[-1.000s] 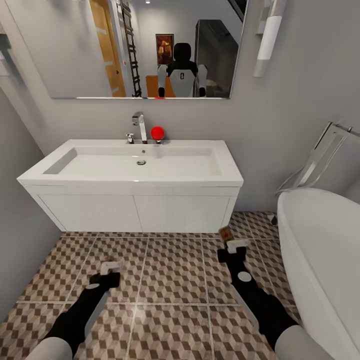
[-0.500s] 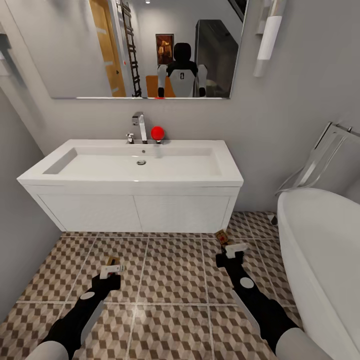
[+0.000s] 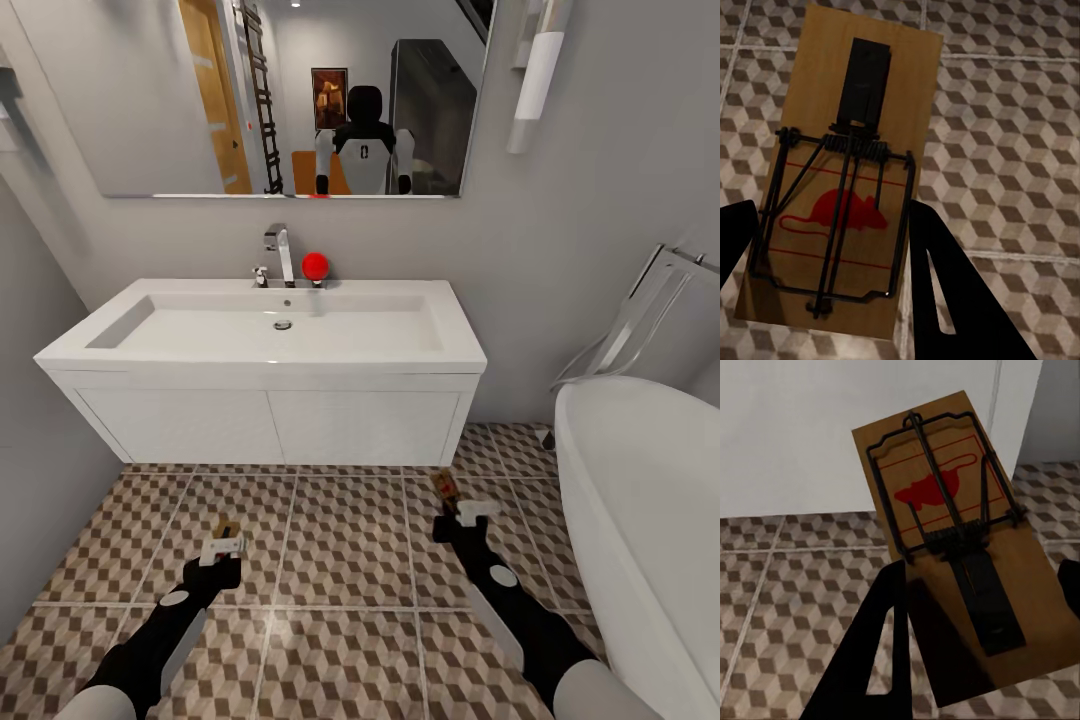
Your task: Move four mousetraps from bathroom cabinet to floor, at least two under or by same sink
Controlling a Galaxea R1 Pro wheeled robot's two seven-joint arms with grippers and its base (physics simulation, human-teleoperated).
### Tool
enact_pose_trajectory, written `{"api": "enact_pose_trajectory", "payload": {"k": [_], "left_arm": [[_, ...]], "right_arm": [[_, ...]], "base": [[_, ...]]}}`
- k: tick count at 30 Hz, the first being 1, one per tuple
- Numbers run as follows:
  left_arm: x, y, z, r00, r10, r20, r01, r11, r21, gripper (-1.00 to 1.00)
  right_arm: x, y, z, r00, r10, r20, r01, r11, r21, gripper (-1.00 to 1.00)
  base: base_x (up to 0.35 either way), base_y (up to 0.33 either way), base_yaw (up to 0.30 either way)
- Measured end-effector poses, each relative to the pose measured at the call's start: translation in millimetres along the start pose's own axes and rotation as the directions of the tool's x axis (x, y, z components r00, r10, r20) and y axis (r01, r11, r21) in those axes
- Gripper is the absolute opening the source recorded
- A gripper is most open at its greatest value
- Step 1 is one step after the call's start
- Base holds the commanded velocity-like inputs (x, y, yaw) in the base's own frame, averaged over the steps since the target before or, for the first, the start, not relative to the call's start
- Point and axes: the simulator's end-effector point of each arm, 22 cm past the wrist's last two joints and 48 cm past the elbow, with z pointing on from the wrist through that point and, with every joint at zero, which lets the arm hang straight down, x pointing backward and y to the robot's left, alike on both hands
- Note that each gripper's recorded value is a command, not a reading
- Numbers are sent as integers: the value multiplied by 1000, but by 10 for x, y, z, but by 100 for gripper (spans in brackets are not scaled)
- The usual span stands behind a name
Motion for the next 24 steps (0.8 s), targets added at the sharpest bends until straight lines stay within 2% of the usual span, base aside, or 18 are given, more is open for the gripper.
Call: {"api": "enact_pose_trajectory", "payload": {"k": [4,7,10,15,18,24], "left_arm": [[6,-32,0,1000,0,-1,0,1000,14,-100],[7,-69,-1,1000,0,-2,0,1000,31,-100],[7,-80,-1,1000,0,-1,0,999,36,-100],[47,-76,0,1000,2,-9,-1,999,36,-100],[65,-73,0,1000,2,-13,-1,999,35,-100],[61,-68,1,1000,1,-12,-1,999,33,-100]], "right_arm": [[11,110,-3,999,48,-8,-49,998,-51,-100],[20,170,-7,999,51,-11,-52,996,-77,-100],[59,162,-10,999,48,-19,-49,996,-77,-100],[76,74,-7,999,33,-19,-34,999,-40,-100],[72,11,-6,1000,3,-16,-3,1000,-17,-100],[67,-7,-7,999,-32,-12,32,999,-13,-100]], "base": [[0,0,0],[0,0,0],[0,0,0],[0,0,0],[0,0,0],[0,0,0]]}}
